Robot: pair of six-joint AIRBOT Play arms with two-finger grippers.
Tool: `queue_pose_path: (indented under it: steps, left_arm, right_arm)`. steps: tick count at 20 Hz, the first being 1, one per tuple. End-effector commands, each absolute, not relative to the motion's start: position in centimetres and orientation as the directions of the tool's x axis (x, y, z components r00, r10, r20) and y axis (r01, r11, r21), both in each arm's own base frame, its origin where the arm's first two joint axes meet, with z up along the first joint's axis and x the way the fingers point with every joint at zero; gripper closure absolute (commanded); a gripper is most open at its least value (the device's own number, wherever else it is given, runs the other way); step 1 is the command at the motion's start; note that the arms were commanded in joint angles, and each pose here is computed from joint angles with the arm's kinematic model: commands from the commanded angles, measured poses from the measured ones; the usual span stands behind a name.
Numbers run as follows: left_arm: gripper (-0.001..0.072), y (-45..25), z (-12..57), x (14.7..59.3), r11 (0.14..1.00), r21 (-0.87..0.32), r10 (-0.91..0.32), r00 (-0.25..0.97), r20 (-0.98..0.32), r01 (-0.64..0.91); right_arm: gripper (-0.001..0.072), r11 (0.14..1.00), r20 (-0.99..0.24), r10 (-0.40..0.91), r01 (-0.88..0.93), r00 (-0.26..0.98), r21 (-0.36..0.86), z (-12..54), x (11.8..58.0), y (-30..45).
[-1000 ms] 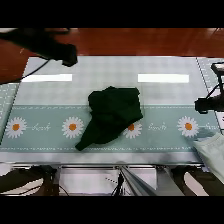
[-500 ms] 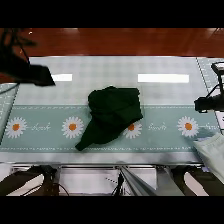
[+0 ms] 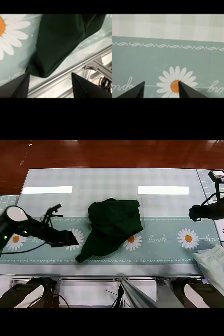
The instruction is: Fold the shirts.
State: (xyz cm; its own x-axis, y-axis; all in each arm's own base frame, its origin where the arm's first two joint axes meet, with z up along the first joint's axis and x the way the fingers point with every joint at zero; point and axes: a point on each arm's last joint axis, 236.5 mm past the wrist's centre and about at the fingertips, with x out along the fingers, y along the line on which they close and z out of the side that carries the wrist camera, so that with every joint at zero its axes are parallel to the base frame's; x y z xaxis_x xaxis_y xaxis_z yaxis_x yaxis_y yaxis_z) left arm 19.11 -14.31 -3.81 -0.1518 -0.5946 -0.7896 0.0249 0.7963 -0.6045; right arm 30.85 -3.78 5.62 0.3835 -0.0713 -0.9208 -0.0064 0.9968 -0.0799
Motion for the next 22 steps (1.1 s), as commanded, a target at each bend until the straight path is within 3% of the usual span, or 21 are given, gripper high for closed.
queue_pose_path:
  steps: [1,5,9,12,13,14,15,19,22]
  left_arm:
    - [0.0088,-15.4,-6.3,17.9,0.762,-0.646,-0.644,-0.161,-0.748,-0.048]
    - [0.0087,-15.9,-8.0,17.6,0.753,-0.649,-0.656,-0.214,-0.724,-0.108]
    - [0.0089,-19.4,-8.5,19.1,0.673,-0.723,-0.739,-0.185,-0.648,-0.155]
    - [0.0114,-20.9,-10.9,18.8,0.702,-0.693,-0.711,-0.204,-0.673,-0.162]
    - [0.0268,-21.0,-11.7,18.6,0.713,-0.677,-0.700,-0.215,-0.681,-0.182]
    - [0.0579,-21.0,-12.3,18.4,0.716,-0.669,-0.698,-0.227,-0.680,-0.200]
    - [0.0671,-21.0,-12.5,18.2,0.716,-0.666,-0.698,-0.236,-0.677,-0.208]
    - [0.0672,-21.0,-12.1,18.4,0.713,-0.677,-0.701,-0.230,-0.675,-0.183]
    - [0.0672,-21.1,-11.4,18.7,0.710,-0.686,-0.703,-0.213,-0.679,-0.157]
  right_arm:
    - [0.0207,0.998,-0.918,-0.045,-0.014,0.395,-0.055,5.6,31.2,-3.2]
    - [0.0208,0.998,-0.917,-0.044,-0.014,0.396,-0.054,5.6,31.3,-3.1]
    - [0.0208,0.999,-0.917,-0.039,-0.013,0.396,-0.048,5.6,31.3,-3.0]
    - [0.0208,1.000,-0.917,-0.016,-0.012,0.398,-0.023,5.6,31.3,-2.5]
    - [0.0208,1.000,-0.917,-0.004,-0.012,0.400,-0.009,5.6,31.3,-2.2]
    - [0.0207,1.000,-0.916,0.006,-0.012,0.400,0.001,5.6,31.4,-2.0]
    - [0.0208,1.000,-0.916,0.008,-0.012,0.401,0.004,5.6,31.4,-1.9]
    - [0.0208,0.996,-0.889,0.057,0.030,0.454,0.080,5.7,33.4,-0.8]
    - [0.0190,0.948,-0.865,0.268,0.042,0.423,0.315,3.1,35.9,3.9]
